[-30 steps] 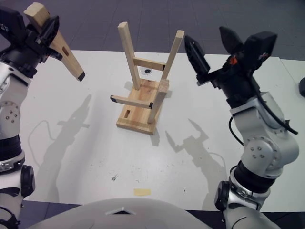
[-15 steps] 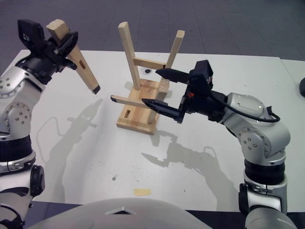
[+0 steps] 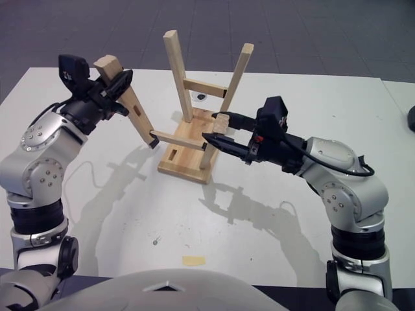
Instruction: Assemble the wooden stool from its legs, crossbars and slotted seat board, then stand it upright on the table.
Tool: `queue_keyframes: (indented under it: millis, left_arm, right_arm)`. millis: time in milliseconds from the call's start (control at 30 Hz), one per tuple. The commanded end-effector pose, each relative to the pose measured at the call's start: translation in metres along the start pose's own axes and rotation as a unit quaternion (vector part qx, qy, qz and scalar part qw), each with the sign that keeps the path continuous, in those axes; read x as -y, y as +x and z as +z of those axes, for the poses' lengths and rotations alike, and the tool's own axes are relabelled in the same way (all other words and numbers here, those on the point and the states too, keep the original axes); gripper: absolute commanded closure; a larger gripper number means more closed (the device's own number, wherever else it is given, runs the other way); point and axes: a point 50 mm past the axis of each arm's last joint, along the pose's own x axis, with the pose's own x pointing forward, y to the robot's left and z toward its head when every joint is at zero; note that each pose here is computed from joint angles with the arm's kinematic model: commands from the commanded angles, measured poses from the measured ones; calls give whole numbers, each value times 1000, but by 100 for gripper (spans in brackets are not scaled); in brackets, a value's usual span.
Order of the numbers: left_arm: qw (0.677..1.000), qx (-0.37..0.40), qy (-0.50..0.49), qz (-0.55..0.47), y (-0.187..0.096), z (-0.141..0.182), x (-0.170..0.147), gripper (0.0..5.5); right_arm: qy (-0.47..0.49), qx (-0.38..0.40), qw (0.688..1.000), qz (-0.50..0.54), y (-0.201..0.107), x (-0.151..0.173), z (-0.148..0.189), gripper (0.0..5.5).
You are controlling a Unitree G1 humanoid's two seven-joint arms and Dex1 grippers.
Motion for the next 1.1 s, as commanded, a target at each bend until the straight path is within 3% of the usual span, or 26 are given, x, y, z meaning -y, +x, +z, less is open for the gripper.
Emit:
queue_keyframes:
  millis: [33,333,533,700,1100]
  left_arm:
    - [1000,10,4,13,-4,9,-2,448]
    - [987,44,-136,71,-16,5,-7,448]
    - [979,1,-196,48,-18,-11,3,448]
    - [980,-32,-189,53,-21,-22,4,448]
    - [982,-11,-164,94,-16,-27,-5,448]
  right_arm:
    - [-10,-6,1000,-23,3,-1,-3,328]
    - [26,12,998,-48,2,-11,-18,333]
    - [25,18,998,-57,3,-14,-21,333]
    - [25,18,998,-58,4,-16,-24,333]
    - [30,23,997,-62,9,-19,-28,333]
